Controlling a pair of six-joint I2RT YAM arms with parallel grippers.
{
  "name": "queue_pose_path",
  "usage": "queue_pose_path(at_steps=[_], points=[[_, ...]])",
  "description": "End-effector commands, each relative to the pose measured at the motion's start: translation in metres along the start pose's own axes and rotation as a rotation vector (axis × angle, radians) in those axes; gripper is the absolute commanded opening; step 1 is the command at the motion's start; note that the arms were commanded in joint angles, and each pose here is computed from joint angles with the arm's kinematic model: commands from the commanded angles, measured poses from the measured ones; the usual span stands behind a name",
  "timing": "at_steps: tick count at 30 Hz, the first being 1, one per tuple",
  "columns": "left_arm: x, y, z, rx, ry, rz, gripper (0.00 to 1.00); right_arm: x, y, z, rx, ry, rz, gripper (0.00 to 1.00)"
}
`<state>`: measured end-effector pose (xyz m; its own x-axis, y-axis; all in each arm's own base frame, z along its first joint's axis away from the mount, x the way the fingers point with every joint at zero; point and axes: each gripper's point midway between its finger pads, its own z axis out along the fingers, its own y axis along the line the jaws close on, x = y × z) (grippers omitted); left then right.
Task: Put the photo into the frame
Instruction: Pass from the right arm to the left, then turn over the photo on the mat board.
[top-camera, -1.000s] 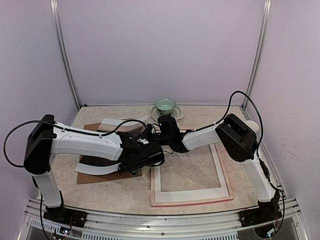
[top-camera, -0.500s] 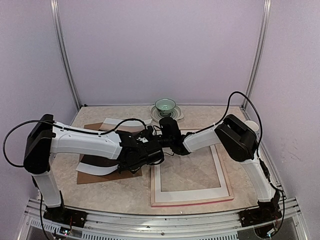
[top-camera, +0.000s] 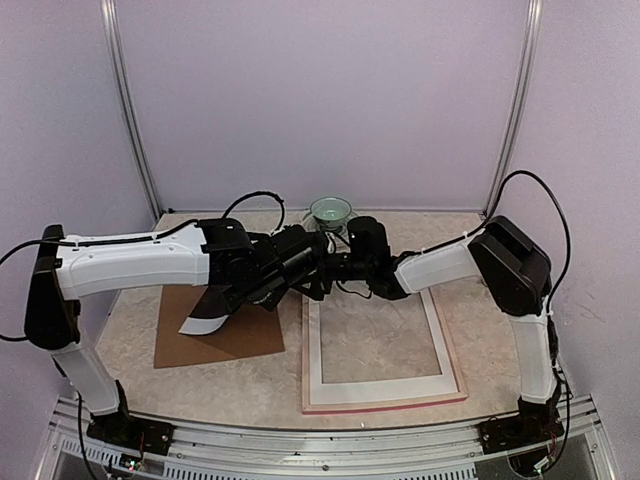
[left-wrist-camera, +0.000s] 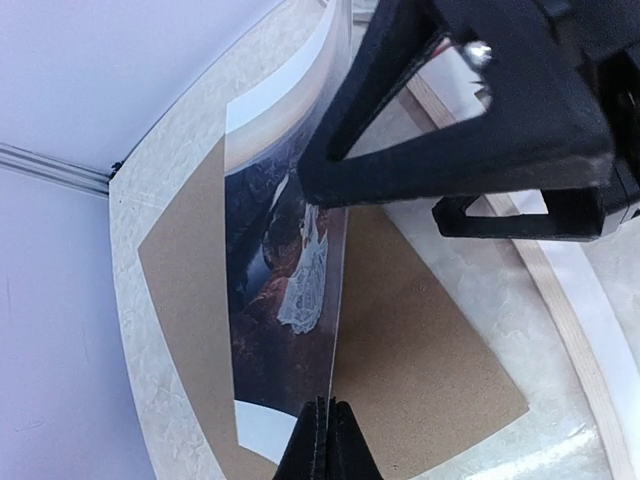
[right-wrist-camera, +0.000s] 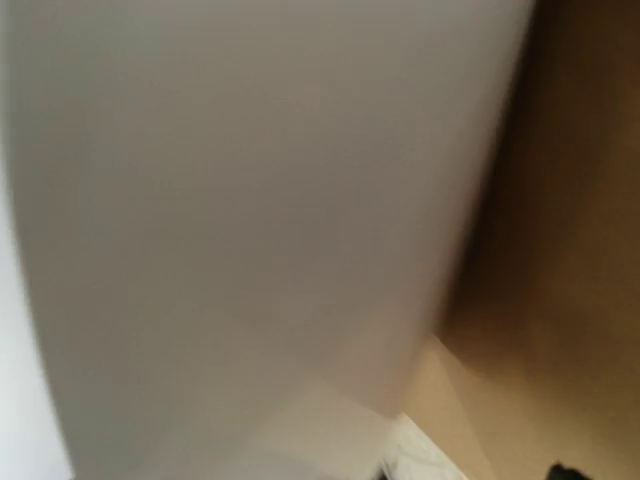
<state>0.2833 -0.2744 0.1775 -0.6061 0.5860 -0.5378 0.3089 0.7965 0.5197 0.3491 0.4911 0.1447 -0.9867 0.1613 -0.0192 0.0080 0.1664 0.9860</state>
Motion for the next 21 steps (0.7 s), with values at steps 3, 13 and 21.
queue_pose_path(at_steps=[3,13,21], points=[[-0.041,0.026,-0.043,0.076,-0.1,-0.093,0.02,-0.007,0.04,-0.041,-0.055,-0.051,-0.118,0.99],[-0.101,0.045,-0.103,0.241,-0.252,-0.221,0.03,-0.028,0.069,-0.111,0.014,-0.18,-0.293,0.99],[-0.142,0.031,-0.147,0.484,-0.367,-0.301,0.03,-0.056,0.048,-0.193,0.175,-0.435,-0.276,0.99]])
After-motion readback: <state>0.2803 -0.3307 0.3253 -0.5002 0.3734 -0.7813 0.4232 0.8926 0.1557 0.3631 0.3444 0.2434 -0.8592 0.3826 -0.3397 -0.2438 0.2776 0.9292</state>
